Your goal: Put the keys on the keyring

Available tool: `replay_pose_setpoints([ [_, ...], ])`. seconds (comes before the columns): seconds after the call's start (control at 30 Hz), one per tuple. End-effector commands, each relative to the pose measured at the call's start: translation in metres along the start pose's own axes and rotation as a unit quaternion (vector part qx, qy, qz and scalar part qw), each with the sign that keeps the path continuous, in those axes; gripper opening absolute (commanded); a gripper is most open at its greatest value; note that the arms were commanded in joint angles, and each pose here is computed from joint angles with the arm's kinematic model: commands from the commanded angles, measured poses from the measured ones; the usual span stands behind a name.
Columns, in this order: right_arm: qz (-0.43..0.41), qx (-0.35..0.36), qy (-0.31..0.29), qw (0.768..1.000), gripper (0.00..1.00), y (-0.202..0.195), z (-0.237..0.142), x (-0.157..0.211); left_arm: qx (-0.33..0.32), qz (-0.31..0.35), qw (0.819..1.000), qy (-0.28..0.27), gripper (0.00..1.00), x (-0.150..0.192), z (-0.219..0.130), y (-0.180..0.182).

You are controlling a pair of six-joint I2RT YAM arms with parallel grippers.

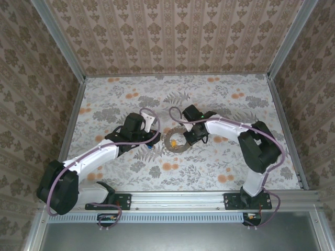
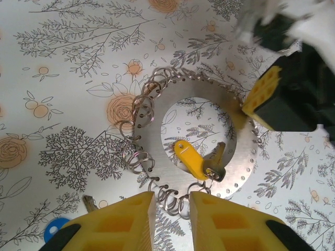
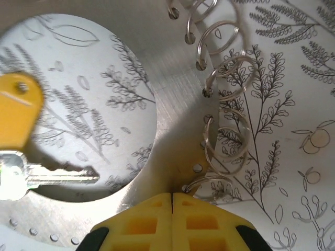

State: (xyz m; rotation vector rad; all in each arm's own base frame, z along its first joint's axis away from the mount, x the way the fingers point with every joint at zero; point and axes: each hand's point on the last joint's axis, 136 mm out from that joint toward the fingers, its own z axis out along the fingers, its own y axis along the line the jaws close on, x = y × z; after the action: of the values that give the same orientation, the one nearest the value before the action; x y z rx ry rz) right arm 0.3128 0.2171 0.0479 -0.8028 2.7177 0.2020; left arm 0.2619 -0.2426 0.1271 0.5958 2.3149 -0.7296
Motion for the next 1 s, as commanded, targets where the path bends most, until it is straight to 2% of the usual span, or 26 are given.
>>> replay_pose_setpoints([
  [0.0,-0.028,-0.072,-0.121,0.99,0.0,0.028,-0.048,-0.031,0.016,0.005,1.0,-0.016,0.24,-0.009,-0.012,-0.011],
  [0.1,-0.064,-0.137,-0.218,0.964,0.0,0.059,-0.094,-0.045,0.041,0.026,0.998,-0.038,0.23,-0.014,-0.025,-0.029],
  [0.23,-0.11,-0.224,-0.321,0.914,0.0,0.094,-0.156,-0.051,0.088,0.062,0.991,-0.083,0.19,-0.025,-0.056,-0.063],
  [0.43,-0.149,-0.323,-0.419,0.835,0.0,0.127,-0.228,-0.056,0.154,0.12,0.97,-0.143,0.18,-0.032,-0.104,-0.109],
  [0.63,-0.16,-0.401,-0.467,0.771,0.0,0.145,-0.277,-0.059,0.194,0.143,0.954,-0.18,0.23,-0.038,-0.135,-0.131],
  [0.83,-0.163,-0.442,-0.483,0.738,0.0,0.153,-0.299,-0.054,0.237,0.158,0.936,-0.208,0.25,-0.047,-0.156,-0.15],
  [0.97,-0.172,-0.457,-0.48,0.728,0.0,0.159,-0.304,-0.048,0.259,0.168,0.926,-0.216,0.26,-0.052,-0.164,-0.16],
])
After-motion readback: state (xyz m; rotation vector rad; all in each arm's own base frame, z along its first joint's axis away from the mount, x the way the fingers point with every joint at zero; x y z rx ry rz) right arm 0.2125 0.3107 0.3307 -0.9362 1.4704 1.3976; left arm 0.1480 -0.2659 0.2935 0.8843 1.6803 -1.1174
